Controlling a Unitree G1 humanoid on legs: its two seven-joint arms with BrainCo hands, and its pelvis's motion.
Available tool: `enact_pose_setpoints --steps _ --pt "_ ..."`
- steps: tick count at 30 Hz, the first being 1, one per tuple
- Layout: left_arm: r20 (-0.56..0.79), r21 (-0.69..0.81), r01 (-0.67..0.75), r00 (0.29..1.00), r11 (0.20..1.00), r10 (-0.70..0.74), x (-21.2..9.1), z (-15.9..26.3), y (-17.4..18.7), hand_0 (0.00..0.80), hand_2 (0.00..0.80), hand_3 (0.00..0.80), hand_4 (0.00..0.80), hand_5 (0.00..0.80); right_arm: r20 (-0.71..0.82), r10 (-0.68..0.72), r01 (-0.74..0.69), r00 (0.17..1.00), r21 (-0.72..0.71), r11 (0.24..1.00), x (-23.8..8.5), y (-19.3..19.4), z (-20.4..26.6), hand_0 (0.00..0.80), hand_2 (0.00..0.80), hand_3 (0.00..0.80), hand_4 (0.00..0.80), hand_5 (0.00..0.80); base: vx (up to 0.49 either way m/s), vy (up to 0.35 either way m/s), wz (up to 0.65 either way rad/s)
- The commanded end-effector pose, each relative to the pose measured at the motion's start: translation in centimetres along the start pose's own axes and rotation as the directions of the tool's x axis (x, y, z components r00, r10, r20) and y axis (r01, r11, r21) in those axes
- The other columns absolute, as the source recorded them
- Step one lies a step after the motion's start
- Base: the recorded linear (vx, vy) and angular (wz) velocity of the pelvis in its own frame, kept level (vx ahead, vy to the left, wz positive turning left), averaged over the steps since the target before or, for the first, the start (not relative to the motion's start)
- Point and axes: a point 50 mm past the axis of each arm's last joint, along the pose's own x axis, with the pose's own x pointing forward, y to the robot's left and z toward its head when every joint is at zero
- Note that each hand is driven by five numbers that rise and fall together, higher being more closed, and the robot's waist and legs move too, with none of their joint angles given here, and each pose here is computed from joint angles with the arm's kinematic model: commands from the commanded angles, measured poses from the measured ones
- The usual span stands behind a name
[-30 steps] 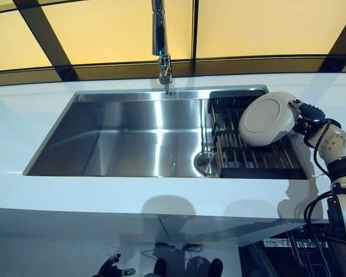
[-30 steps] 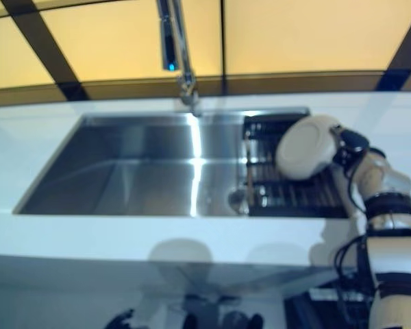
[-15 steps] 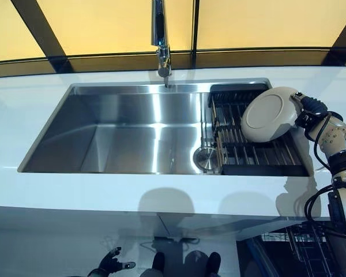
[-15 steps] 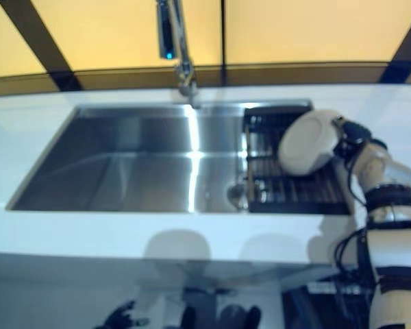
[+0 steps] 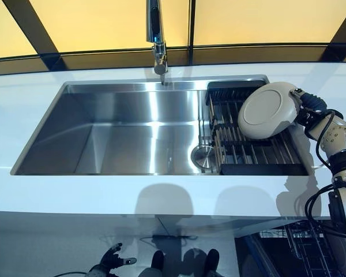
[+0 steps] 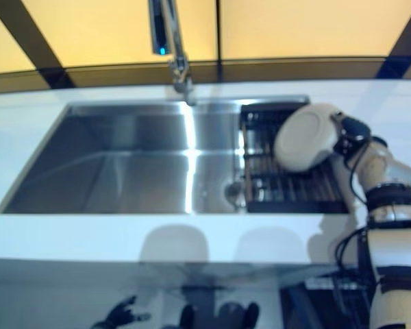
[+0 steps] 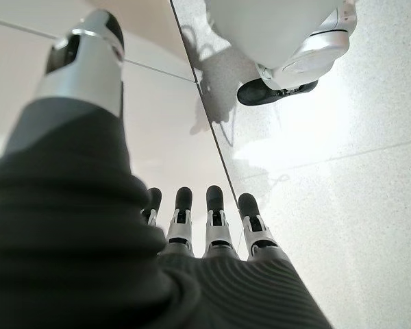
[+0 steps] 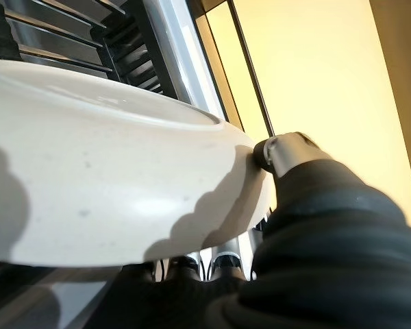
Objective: Take plates into dishwasher
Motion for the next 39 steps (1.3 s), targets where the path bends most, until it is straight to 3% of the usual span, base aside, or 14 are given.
enact_pose_setpoints --steps 1,26,39 --pt "-0.005 0.011 -0.04 0.999 0.999 0.04 -0.2 -0.1 1.3 0.0 0.0 0.0 0.0 0.0 0.068 0.087 -0.083 0.994 -0.049 0.995 -0.7 0.6 1.6 0.8 0.8 0.8 0.8 0.8 -0.049 0.049 -0.08" --pt "-0.143 -0.016 -0.082 0.987 0.997 0.079 -1.2 -3.7 1.7 0.0 0.0 0.0 0.0 0.0 0.141 0.297 -0.275 0.944 -0.153 0.949 -3.0 1.6 1.8 0.8 0.8 0.8 0.8 0.8 -0.014 0.075 -0.15" --pt "-0.206 -0.001 -0.082 0.975 0.997 0.08 -1.7 -5.4 1.6 0.0 0.0 0.0 0.0 0.0 0.157 0.321 -0.286 0.934 -0.208 0.935 -4.7 0.3 1.4 0.8 0.8 0.8 0.8 0.8 0.006 0.058 -0.12"
